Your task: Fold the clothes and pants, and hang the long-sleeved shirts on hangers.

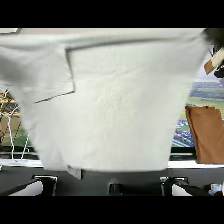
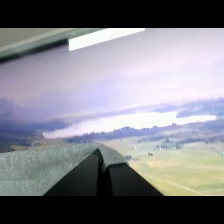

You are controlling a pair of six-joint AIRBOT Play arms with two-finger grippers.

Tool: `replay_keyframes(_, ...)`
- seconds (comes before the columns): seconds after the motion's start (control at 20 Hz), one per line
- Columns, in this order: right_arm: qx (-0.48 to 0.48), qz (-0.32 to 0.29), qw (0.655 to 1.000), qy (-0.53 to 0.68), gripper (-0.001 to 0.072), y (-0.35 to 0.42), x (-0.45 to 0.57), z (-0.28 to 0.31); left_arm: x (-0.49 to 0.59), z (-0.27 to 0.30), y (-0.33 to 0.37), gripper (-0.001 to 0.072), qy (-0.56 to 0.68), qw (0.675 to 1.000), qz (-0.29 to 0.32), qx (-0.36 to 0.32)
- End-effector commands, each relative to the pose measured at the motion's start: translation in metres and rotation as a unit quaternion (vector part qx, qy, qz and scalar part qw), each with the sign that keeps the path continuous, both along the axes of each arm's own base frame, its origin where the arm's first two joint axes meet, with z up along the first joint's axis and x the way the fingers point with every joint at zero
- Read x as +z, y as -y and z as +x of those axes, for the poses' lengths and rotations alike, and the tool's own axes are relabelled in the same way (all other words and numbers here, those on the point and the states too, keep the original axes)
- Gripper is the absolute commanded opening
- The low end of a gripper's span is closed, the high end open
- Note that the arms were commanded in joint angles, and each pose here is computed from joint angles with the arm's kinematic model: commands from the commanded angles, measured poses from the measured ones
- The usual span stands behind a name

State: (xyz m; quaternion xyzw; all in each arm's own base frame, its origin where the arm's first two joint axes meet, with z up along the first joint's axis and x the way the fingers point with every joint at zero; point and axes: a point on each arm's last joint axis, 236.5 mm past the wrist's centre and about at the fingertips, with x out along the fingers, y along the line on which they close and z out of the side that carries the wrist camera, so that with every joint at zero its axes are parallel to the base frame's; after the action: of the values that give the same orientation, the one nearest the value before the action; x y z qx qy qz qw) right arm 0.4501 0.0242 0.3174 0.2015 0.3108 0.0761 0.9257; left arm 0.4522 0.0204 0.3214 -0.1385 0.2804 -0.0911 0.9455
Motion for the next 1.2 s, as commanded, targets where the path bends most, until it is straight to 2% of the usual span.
replay_keyframes(0.0, 0.021, 0.014, 0.991, -0.132, 0.0032, 0.003, -0.125, 0.052, -0.133, 0.073, 0.009, 0.0014, -0.119, 0.992, -0.018, -0.048)
replay_keyframes(0.2, 0.003, 0.029, 0.985, -0.172, 0.0032, 0.015, -0.228, 0.114, -0.26, 0.145, 0.013, 0.0014, -0.157, 0.986, -0.033, -0.037)
replay_keyframes(0.4, -0.004, 0.027, 0.987, -0.159, 0.0033, 0.023, -0.291, 0.154, -0.331, 0.177, 0.021, 0.0014, -0.157, 0.987, -0.019, -0.035)
replay_keyframes(0.6, 0.014, 0.019, 0.98, -0.199, 0.0033, 0.02, -0.31, 0.14, -0.344, 0.162, 0.021, 0.0015, -0.193, 0.98, -0.024, -0.049)
replay_keyframes(0.9, 0.063, 0.001, 0.95, -0.307, 0.0033, 0.013, -0.338, 0.089, -0.36, 0.127, 0.029, 0.0015, -0.263, 0.96, -0.02, -0.093)
replay_keyframes(1.15, 0.068, -0.003, 0.938, -0.341, 0.0033, 0.015, -0.363, 0.08, -0.369, 0.106, 0.03, 0.0015, -0.304, 0.946, -0.01, -0.112)
